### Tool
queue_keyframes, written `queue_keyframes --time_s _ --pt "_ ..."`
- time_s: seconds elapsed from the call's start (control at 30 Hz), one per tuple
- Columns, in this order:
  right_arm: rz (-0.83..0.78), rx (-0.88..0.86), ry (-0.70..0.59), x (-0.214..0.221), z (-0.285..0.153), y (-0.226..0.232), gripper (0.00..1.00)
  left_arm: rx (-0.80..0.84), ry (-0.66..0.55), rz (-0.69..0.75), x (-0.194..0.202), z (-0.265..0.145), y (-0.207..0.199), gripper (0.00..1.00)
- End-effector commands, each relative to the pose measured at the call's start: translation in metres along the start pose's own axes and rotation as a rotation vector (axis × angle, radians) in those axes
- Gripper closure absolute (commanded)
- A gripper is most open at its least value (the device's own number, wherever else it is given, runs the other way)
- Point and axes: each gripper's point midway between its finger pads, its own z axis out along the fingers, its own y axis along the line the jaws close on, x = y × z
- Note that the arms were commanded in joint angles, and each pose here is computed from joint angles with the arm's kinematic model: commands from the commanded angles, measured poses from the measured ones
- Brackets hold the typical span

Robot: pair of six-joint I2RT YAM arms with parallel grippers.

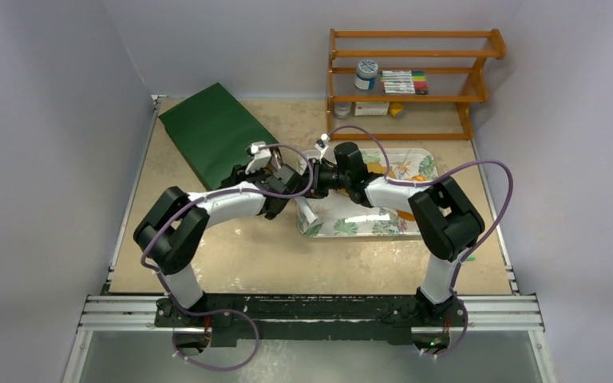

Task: Take the fake bread out of the paper bag
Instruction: Move the paper bag to the center of the board.

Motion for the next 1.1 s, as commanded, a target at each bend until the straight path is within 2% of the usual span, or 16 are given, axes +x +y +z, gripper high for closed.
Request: queue_keyframes --time_s 0.0,0.3,0.4,0.47,0.53,0.63,0.73,0.8,0.9,0.97,1.07 --pt "-0.102 -0.092 -0.046 -0.022 -0.006 0.034 0.94 -0.084 -0.036 -0.079 -0.026 0.015 0.008 0.57" --pt "-0.107 -0.085 -0.044 -0.021 -0.008 0.033 0.94 -0.123 -0.001 -0.108 -0.035 0.042 0.014 0.59" --pt "-0.107 -0.083 -0.042 -0.020 -0.009 0.033 0.94 -0.112 0.001 -0.118 -0.042 0.046 0.011 0.68" --pt "-0.107 -0.080 -0.038 -0.019 -0.008 0.031 0.94 -0.112 -0.003 -0.129 -0.049 0.047 0.011 0.81" --pt "-0.108 -0.079 -0.038 -0.019 -0.007 0.030 0.95 -0.099 -0.004 -0.138 -0.056 0.048 0.007 0.89" --pt "-0.115 -0.075 -0.042 -0.021 -0.008 0.032 0.95 -0.094 -0.005 -0.139 -0.063 0.049 0.003 0.95" --pt "-0.112 -0.077 -0.043 -0.021 -0.008 0.032 0.95 -0.089 -0.003 -0.132 -0.067 0.050 -0.003 0.98" --pt "-0.111 -0.081 -0.040 -0.021 -0.007 0.033 0.95 -0.074 0.011 -0.120 -0.070 0.050 -0.005 0.94" --pt "-0.113 -0.087 -0.039 -0.022 -0.006 0.033 0.95 -0.021 0.049 -0.109 -0.066 0.045 -0.006 0.73" --pt "-0.111 -0.089 -0.040 -0.023 -0.005 0.033 0.95 0.014 0.070 -0.147 -0.064 0.039 0.000 0.62" --pt "-0.110 -0.094 -0.038 -0.024 -0.004 0.033 0.95 0.074 0.120 -0.206 -0.052 0.027 0.006 0.57"
